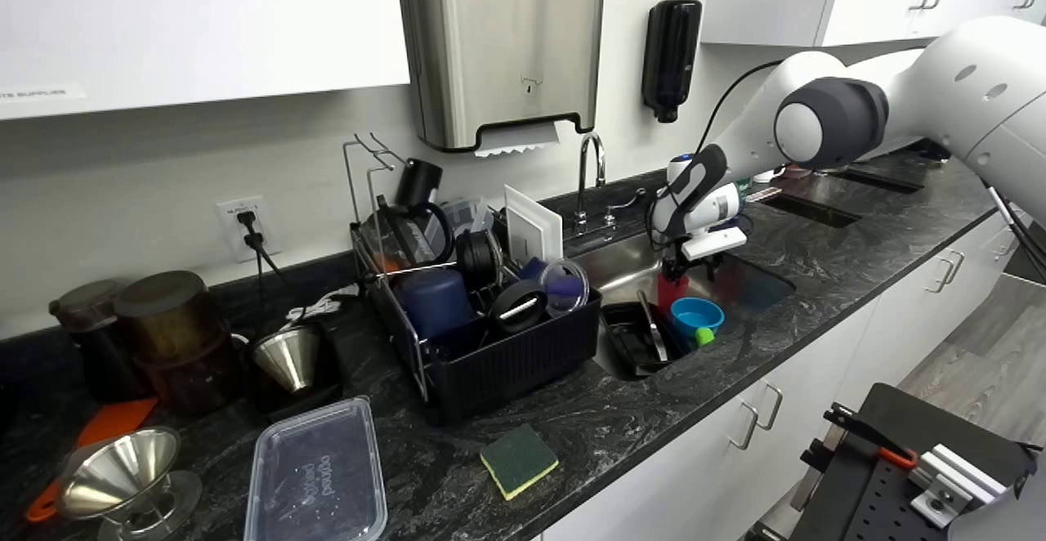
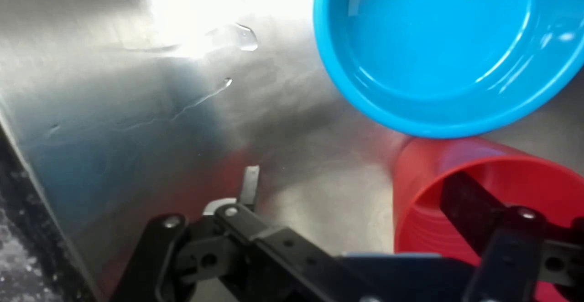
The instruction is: Put the red cup on the dish rack
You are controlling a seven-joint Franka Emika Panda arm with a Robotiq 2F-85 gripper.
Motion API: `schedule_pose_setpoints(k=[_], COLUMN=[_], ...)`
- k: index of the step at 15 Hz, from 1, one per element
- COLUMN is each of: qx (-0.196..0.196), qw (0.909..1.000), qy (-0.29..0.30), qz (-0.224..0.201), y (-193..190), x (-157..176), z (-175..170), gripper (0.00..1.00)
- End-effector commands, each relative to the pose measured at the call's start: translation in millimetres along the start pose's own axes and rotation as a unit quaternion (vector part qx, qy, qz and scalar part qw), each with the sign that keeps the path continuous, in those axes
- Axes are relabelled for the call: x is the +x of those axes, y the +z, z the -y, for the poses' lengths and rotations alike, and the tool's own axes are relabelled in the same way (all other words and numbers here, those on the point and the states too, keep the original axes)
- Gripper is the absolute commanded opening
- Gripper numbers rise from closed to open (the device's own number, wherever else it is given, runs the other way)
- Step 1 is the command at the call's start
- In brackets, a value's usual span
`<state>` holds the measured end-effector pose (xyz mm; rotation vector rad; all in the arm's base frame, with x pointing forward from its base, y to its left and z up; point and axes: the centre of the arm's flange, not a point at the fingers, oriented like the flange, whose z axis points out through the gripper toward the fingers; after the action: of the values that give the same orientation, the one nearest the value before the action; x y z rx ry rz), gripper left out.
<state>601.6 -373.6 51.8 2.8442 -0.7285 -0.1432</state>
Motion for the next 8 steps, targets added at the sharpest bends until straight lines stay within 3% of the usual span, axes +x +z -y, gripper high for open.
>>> schedule_pose_setpoints(k=[1,3,8], qx=[-0.001,-0.002,-0.003], qw=[1.0,1.0,1.0], qy=[-0.004,-0.006,-0.007], qz=[0.005,0.003,0.003], y=[5.2,4.6,4.3], x=[5.4,4.9,4.7], z=[-0.4,0.2,0.4], gripper=[0.74,0.69,0.32])
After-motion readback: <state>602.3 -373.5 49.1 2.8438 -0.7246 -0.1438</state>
